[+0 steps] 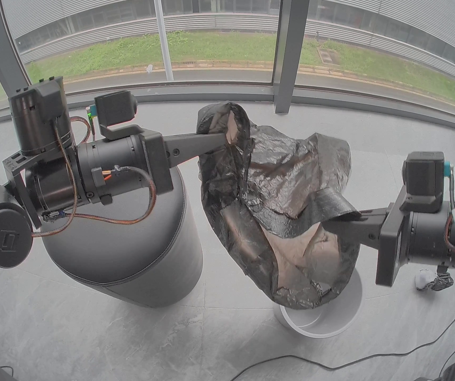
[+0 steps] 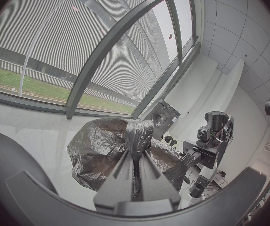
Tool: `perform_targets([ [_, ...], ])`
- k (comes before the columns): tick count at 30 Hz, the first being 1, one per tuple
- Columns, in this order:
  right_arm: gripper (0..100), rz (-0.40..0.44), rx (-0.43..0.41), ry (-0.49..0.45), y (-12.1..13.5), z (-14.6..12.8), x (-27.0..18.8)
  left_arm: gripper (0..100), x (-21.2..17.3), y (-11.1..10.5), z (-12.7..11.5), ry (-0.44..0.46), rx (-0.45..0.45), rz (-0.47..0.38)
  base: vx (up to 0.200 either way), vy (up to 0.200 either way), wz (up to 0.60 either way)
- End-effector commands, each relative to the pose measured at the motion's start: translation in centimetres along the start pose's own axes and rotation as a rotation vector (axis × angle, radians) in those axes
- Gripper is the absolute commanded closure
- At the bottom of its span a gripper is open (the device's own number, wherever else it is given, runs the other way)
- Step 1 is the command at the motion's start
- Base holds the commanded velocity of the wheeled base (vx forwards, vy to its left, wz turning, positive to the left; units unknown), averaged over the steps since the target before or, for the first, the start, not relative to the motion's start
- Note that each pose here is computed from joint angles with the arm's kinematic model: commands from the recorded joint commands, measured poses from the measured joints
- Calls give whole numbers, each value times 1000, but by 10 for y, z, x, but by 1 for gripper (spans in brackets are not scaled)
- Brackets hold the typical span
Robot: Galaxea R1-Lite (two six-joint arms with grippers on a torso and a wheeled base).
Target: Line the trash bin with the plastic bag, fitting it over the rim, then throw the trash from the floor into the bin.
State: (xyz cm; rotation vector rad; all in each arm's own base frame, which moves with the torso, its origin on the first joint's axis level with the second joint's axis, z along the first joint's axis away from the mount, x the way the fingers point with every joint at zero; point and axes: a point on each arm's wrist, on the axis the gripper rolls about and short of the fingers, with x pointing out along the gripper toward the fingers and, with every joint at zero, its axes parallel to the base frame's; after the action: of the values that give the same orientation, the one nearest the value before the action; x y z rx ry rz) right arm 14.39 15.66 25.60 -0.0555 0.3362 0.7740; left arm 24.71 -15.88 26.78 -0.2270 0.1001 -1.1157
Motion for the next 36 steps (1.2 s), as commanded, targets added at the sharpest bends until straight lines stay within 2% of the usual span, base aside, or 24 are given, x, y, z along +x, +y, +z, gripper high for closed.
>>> perform_targets([
  [1,100,17,-14,-1,8,-10,-14,100,11,-2,-12,35,-15,-29,0,-200,0],
  [19,100,12,-17,34,7,-21,-14,100,-2,-2,-42,117,-87,3,0,-200,0],
  [26,100,7,-15,69,4,-31,-13,100,-14,12,-61,165,-151,57,0,0,0],
  [28,100,1,-12,87,2,-36,-11,100,-19,15,-71,193,-199,77,0,0,0],
  [31,100,-3,2,108,-5,-41,-10,100,-21,16,-81,222,-238,88,-200,0,0],
  [36,100,-4,12,120,-10,-47,-15,100,-22,17,-89,228,-245,92,-200,0,0],
])
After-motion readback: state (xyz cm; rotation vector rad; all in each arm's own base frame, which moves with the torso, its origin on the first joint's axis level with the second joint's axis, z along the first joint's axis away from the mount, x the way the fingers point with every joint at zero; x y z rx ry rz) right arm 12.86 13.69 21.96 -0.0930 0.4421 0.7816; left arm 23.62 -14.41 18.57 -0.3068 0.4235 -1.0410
